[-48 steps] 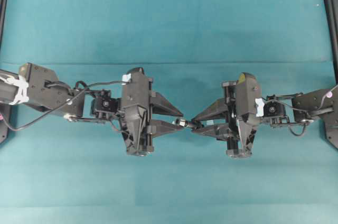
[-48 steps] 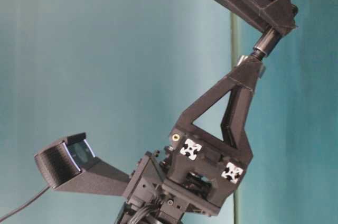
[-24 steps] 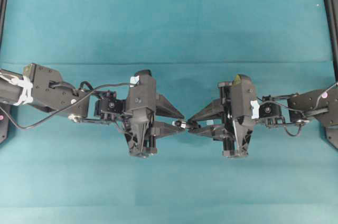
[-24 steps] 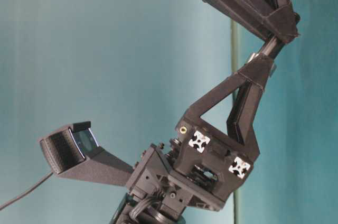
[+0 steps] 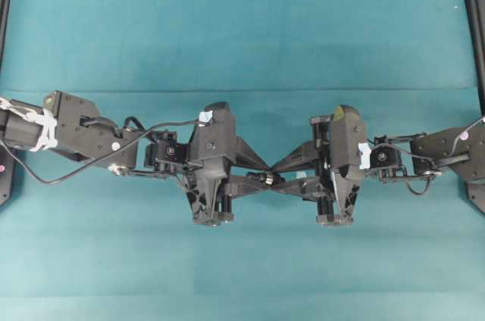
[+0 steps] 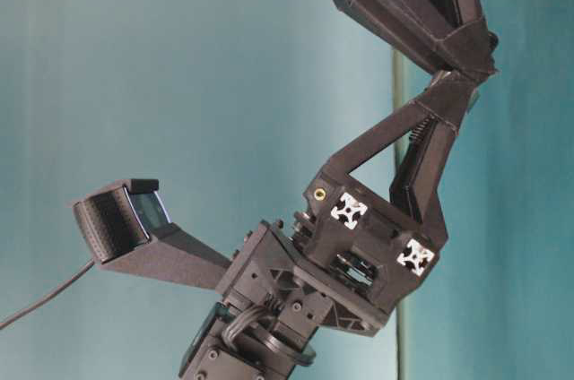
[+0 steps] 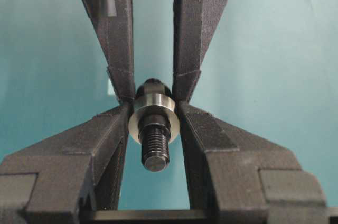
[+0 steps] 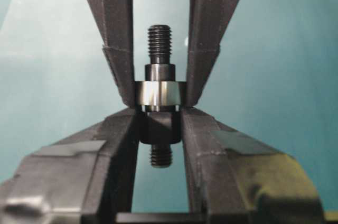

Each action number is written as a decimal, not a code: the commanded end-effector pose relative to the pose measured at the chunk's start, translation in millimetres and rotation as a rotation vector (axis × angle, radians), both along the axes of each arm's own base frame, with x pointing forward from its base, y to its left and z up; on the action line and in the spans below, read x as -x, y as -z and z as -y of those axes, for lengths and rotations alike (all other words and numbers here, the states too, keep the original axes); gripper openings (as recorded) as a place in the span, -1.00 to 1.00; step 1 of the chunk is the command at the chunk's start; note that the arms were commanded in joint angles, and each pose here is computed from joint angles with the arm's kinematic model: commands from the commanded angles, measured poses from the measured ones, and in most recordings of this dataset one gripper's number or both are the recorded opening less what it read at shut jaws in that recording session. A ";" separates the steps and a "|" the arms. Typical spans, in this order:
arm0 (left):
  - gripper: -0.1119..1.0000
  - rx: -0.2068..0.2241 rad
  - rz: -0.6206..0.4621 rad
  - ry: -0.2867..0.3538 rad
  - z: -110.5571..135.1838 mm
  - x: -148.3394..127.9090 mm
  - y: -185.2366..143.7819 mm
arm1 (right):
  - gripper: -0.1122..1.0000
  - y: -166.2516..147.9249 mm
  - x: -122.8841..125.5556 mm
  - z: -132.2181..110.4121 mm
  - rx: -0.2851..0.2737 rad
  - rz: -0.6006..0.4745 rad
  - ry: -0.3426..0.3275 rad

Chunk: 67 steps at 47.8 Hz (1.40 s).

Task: Insert the washer onto the shaft with both hands.
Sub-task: 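Push the washer down the shaft onto the hex collar, then open left gripper and withdraw it leftward from the shaft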

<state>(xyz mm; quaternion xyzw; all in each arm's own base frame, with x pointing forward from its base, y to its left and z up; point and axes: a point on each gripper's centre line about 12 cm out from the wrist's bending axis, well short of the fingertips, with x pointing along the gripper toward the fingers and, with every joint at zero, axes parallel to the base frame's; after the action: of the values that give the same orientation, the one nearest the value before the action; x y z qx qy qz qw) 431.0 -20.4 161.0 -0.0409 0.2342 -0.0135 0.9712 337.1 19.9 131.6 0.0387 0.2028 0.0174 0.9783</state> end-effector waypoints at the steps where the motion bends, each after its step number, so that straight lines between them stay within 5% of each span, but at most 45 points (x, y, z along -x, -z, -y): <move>1: -0.15 0.001 0.014 -0.002 -1.1 -3.0 -6.6 | -0.80 -9.3 -5.8 -1.5 0.007 0.040 -0.008; 35: -0.14 0.008 -0.045 -0.016 -3.9 -3.9 -4.5 | -0.80 -9.7 -6.3 -1.0 0.007 0.042 -0.006; 46: 0.84 0.008 -0.023 -0.026 -8.6 -5.3 -13.1 | -0.80 -9.7 -6.3 -1.0 0.006 0.042 -0.006; 67: 0.79 0.010 -0.019 -0.017 -5.1 24.6 -35.7 | -0.80 -9.0 -4.5 -0.9 0.006 0.039 -0.006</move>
<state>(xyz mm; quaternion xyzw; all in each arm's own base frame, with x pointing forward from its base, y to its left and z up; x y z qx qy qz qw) 412.8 -13.6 179.3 -0.0488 0.2591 -0.0026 0.9646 337.7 20.0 132.2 0.0380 0.2013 0.0176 0.9786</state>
